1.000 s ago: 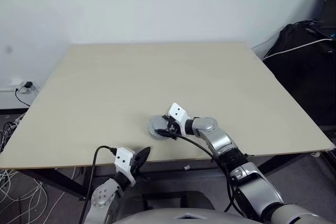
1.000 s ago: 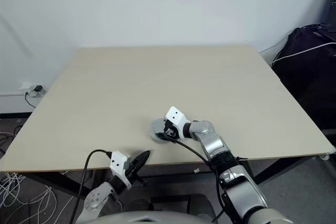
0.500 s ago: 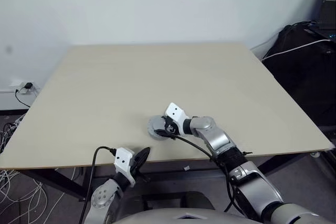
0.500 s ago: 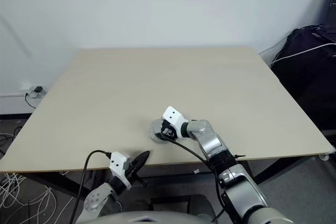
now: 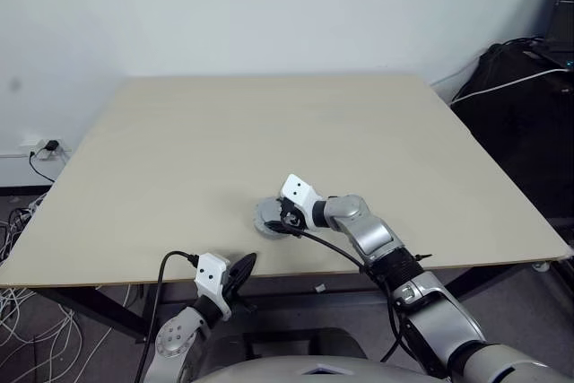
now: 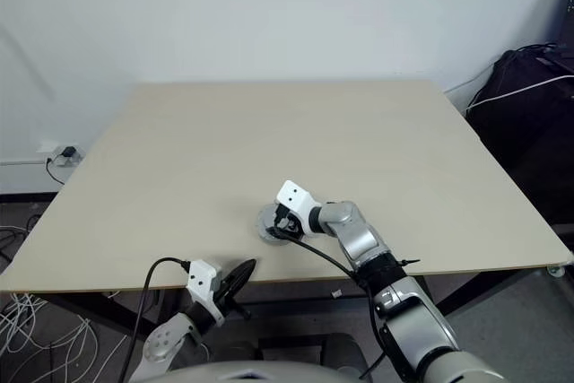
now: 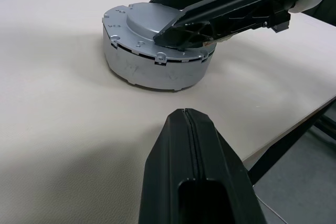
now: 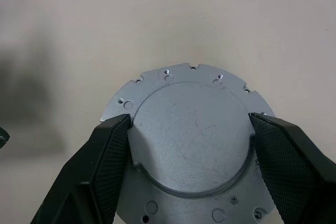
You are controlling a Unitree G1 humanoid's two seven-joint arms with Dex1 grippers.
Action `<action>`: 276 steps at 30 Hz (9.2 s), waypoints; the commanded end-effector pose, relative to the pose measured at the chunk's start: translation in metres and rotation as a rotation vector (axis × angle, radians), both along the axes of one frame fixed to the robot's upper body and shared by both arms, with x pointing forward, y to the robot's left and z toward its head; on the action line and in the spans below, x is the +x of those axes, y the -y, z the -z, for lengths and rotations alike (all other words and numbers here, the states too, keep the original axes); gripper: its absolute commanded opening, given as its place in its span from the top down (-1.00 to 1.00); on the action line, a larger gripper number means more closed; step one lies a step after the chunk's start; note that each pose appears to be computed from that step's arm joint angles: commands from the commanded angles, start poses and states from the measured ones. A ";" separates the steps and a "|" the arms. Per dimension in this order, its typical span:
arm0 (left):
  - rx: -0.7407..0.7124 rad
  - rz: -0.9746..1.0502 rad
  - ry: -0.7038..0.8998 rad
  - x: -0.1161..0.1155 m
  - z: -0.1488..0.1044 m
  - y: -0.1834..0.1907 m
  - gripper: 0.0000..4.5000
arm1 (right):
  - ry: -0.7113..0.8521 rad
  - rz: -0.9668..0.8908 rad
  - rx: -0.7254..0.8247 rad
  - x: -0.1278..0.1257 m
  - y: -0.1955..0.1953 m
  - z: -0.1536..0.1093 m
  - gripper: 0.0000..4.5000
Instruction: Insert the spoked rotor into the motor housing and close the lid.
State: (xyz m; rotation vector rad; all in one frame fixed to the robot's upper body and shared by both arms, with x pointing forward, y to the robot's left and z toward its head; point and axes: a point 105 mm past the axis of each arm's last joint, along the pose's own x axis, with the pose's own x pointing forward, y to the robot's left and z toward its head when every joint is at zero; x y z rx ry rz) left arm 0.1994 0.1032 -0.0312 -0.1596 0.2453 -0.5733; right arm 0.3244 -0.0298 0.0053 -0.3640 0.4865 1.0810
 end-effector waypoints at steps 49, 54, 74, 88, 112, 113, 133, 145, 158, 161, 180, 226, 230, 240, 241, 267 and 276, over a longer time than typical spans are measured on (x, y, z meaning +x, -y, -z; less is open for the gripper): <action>0.192 0.251 0.008 0.104 -0.029 0.016 1.00 | -0.032 0.028 -0.036 -0.009 0.010 0.012 -0.47; 0.218 0.255 -0.024 0.103 -0.025 0.015 1.00 | -0.030 0.026 -0.039 -0.009 0.010 0.012 -0.47; 0.195 0.291 -0.058 0.095 -0.024 0.022 1.00 | -0.057 -0.012 -0.009 -0.015 0.005 0.009 -0.99; 0.187 0.291 -0.061 0.095 -0.023 0.022 1.00 | 0.022 0.052 0.084 -0.003 0.000 -0.011 -0.99; 0.180 0.288 -0.069 0.093 -0.020 0.022 1.00 | 0.021 0.002 0.145 -0.007 0.019 -0.032 -0.99; 0.180 0.288 -0.070 0.093 -0.020 0.021 1.00 | 0.026 0.018 0.147 -0.005 0.021 -0.034 -0.99; 0.173 0.300 -0.083 0.089 -0.019 0.023 1.00 | -0.361 0.405 0.274 -0.012 0.061 -0.027 -0.99; 0.169 0.302 -0.084 0.089 -0.021 0.023 1.00 | -0.461 0.678 0.457 0.008 0.056 -0.024 -0.99; 0.165 0.301 -0.086 0.088 -0.022 0.022 1.00 | -0.588 0.673 0.450 0.001 0.052 -0.017 -0.99; 0.165 0.302 -0.085 0.088 -0.022 0.022 1.00 | -0.601 0.678 0.448 0.000 0.052 -0.015 -0.99; 0.165 0.303 -0.088 0.087 -0.022 0.022 1.00 | -0.740 0.694 0.471 -0.012 0.035 0.000 -0.99; 0.163 0.316 -0.099 0.083 -0.020 0.025 1.00 | -0.989 0.610 0.784 -0.033 0.010 0.000 -0.92; 0.164 0.315 -0.099 0.083 -0.020 0.025 1.00 | -0.992 0.590 0.801 -0.033 0.007 -0.005 -0.47; 0.165 0.315 -0.099 0.083 -0.020 0.024 1.00 | -0.984 0.574 0.845 -0.030 0.004 -0.013 0.45; 0.165 0.315 -0.099 0.083 -0.020 0.024 1.00 | -0.984 0.576 0.845 -0.030 0.004 -0.013 0.45; 0.066 0.225 -0.005 0.086 -0.043 0.022 1.00 | -0.970 0.615 0.815 -0.034 0.007 -0.006 0.45; -0.247 0.085 0.074 0.068 -0.085 0.011 1.00 | -0.963 0.640 0.822 -0.033 0.011 -0.003 0.45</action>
